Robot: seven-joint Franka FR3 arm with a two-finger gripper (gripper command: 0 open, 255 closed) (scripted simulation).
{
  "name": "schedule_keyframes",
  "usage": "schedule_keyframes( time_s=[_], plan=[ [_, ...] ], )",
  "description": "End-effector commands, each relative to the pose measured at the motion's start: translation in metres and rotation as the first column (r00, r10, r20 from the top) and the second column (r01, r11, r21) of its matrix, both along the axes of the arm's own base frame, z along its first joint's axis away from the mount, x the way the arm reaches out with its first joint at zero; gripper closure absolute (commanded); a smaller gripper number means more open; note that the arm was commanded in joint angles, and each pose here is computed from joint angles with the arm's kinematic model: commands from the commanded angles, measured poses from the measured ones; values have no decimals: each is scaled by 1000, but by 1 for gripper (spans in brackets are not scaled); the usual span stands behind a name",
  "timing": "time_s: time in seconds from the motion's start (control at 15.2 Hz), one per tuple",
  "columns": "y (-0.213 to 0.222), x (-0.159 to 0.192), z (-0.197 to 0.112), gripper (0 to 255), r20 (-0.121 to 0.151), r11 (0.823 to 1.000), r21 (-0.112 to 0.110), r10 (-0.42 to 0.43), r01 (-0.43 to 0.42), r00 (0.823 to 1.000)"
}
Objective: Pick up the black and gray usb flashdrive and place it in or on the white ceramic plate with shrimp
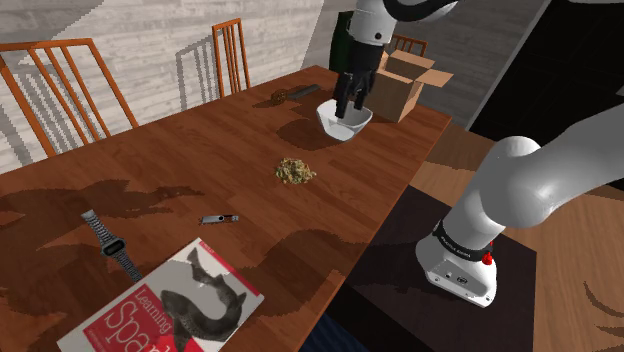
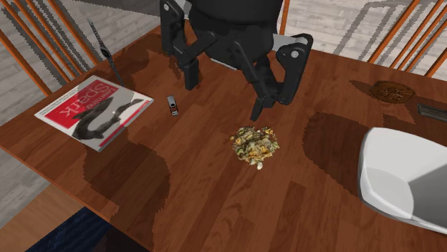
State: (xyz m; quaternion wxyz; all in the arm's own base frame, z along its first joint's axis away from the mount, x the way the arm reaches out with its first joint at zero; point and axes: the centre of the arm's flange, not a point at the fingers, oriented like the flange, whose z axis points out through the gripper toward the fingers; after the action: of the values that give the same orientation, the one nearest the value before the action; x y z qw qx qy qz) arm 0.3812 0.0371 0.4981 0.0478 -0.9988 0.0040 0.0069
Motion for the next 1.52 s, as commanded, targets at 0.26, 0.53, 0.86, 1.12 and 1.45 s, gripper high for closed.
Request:
schedule_keyframes(
  time_s=[0.26,0.53,0.86,1.12,1.45],
  plan=[
    [46,46,-47,0,11,989,-18,148,-148,989],
    [79,75,-78,0,16,969,-31,244,-244,970],
    [125,105,-117,0,21,932,-48,361,-360,932],
    [163,126,-149,0,23,891,-62,451,-449,892],
    [213,147,-189,0,24,829,-79,557,-554,830]
  ],
)
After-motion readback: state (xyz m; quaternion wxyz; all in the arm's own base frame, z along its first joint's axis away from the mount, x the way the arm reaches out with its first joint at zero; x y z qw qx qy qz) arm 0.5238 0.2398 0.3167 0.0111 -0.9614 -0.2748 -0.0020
